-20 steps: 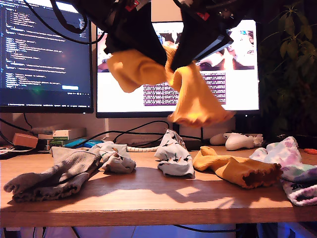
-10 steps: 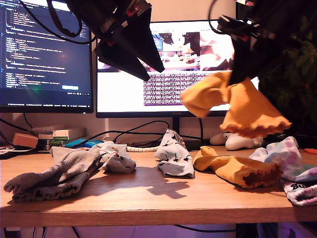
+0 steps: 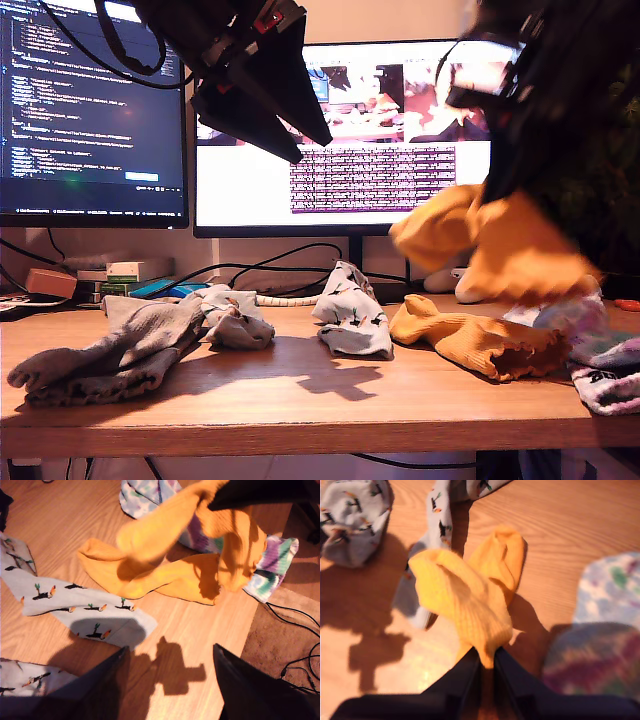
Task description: Pair up the socks based on colour and pattern, by placing them on top of one another
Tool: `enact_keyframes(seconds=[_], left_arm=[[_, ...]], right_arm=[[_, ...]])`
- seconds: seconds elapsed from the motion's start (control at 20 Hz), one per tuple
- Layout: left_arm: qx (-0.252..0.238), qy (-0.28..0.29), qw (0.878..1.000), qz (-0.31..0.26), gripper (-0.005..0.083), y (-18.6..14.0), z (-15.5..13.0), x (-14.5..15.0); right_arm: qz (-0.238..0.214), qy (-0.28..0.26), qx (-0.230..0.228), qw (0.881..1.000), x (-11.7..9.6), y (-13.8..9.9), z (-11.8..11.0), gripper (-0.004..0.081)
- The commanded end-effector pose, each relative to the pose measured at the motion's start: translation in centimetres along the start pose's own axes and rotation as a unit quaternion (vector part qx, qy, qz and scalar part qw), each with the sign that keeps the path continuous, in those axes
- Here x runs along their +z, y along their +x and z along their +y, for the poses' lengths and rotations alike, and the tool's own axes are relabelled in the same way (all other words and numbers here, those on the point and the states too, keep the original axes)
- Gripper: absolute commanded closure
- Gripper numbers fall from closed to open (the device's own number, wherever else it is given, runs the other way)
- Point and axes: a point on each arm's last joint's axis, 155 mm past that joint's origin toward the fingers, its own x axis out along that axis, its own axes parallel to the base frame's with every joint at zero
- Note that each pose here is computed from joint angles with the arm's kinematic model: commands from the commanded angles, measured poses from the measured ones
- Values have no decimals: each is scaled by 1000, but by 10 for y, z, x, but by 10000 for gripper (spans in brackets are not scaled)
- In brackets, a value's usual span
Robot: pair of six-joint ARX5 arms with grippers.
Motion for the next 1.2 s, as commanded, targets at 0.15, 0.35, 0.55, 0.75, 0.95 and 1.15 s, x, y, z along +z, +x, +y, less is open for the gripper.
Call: enact_keyframes(seconds=[0.15,0.35,0.55,0.75,0.95,1.15], left_arm=[[4,0,1000,-5,296,-3,1,5],[10,0,1000,-1,296,-3,3,4],[57,-3,998,3,296,-6,29,1],[82,-19,996,3,389,-9,59,-6],[92,-35,995,9,541,5,87,-17],[81,-10,996,44,572,53,105,-45]], right_arm=[[-7,31,-5,999,5,55,-9,783],[35,35,0,999,-16,95,-9,674],[63,43,24,997,-27,93,1,401],[31,44,24,998,4,57,2,391],[-3,28,24,999,27,22,3,392],[-5,17,27,999,28,-7,6,399]])
